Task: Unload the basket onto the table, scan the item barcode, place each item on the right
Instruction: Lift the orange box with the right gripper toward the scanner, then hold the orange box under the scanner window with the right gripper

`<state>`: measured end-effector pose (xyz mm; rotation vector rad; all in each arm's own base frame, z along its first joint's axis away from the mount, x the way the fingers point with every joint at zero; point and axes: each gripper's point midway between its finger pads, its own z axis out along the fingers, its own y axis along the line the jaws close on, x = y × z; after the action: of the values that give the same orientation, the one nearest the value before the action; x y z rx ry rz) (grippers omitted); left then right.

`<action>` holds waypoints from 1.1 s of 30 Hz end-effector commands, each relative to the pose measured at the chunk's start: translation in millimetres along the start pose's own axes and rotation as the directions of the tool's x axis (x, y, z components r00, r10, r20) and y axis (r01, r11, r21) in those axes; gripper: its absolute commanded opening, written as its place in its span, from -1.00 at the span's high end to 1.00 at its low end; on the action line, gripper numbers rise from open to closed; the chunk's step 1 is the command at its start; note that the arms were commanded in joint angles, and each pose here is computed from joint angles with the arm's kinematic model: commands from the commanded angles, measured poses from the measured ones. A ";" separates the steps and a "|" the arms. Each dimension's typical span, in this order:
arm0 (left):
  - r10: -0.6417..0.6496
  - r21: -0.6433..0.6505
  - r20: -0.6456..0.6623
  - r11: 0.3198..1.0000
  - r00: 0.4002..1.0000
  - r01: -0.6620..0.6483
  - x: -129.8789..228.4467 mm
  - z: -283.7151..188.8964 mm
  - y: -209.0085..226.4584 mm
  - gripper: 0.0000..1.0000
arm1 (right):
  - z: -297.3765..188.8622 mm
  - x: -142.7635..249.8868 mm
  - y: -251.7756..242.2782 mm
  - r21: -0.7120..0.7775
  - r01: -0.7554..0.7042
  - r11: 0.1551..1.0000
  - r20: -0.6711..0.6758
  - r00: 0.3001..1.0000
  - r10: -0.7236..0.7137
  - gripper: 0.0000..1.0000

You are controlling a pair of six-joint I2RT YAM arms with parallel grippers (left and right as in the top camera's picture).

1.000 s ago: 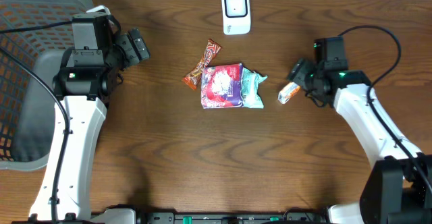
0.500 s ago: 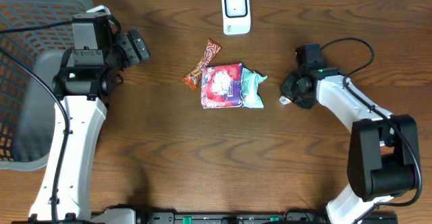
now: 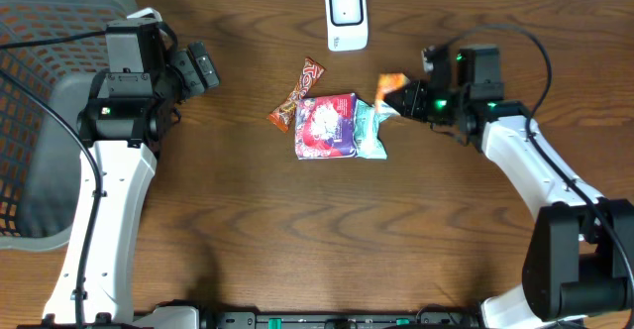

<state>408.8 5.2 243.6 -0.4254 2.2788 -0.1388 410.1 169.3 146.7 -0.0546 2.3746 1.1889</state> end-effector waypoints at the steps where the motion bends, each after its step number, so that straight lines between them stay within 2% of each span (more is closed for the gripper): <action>1: -0.005 0.000 0.008 1.000 1.000 0.005 -3.8 -0.5 -1.1 -0.96 | -31.5 28.7 90.4 -0.539 0.256 0.803 -0.026 0.947 -0.320 0.98; 4: -0.005 0.000 0.008 1.000 1.000 0.005 -3.8 -0.5 -1.1 -0.96 | -50.5 41.2 117.4 -0.696 0.336 0.635 0.043 0.901 -0.431 0.98; 15: -0.005 0.000 0.008 1.000 1.000 0.005 -3.8 -0.5 -1.1 -0.95 | -42.7 47.9 133.2 -0.719 0.355 0.598 0.042 0.881 -0.472 0.98; 17: -0.005 0.000 0.008 1.000 1.000 0.005 -3.8 -0.5 -1.1 -0.96 | -33.7 39.6 127.1 -0.665 0.321 0.675 0.007 0.906 -0.424 0.98; 19: -0.005 0.000 0.008 1.000 1.000 0.005 -3.8 -0.5 -1.1 -0.95 | -16.0 25.0 108.4 -0.527 0.221 0.820 -0.047 0.956 -0.288 0.98; 22: -0.005 0.000 0.008 1.000 1.000 0.005 -3.8 -0.5 -1.1 -0.95 | 2.2 11.8 86.5 -0.361 0.173 0.917 -0.031 0.980 -0.197 0.98; 23: -0.005 0.000 0.008 1.000 1.000 0.005 -3.8 -0.5 -1.1 -0.95 | 11.4 3.0 71.2 -0.245 0.127 0.961 -0.005 0.991 -0.133 0.98; 25: -0.005 0.000 0.008 1.000 1.000 0.005 -3.8 -0.5 -1.1 -0.96 | 20.8 -4.3 50.1 -0.093 0.069 0.993 0.035 0.997 -0.066 0.97; 26: -0.005 0.000 0.008 1.000 1.000 0.005 -3.8 -0.5 -1.1 -0.96 | 23.5 -6.4 40.6 -0.025 0.043 0.999 0.053 0.998 -0.042 0.97; 27: -0.005 0.000 0.008 1.000 1.000 0.005 -3.8 -0.5 -1.1 -0.95 | 25.9 -8.6 20.8 0.129 0.000 0.992 0.084 0.996 -0.011 0.97; 28: -0.005 0.000 0.008 1.000 1.000 0.005 -3.8 -0.5 -1.1 -0.96 | 25.2 -9.1 11.2 0.217 -0.014 0.976 0.097 0.995 -0.007 0.97; 31: -0.005 0.000 0.008 1.000 1.000 0.005 -3.8 -0.5 -1.1 -0.96 | 14.5 -11.3 -6.3 0.453 -0.013 0.891 0.112 0.993 -0.042 0.97; 33: -0.005 0.000 0.008 1.000 1.000 0.005 -3.8 -0.5 -1.1 -0.96 | -0.7 -18.2 -10.6 0.599 0.010 0.801 0.117 0.988 -0.100 0.97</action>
<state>408.7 5.2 243.5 -0.4254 2.2792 -0.1387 393.3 199.4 120.7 0.0524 2.5986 0.8380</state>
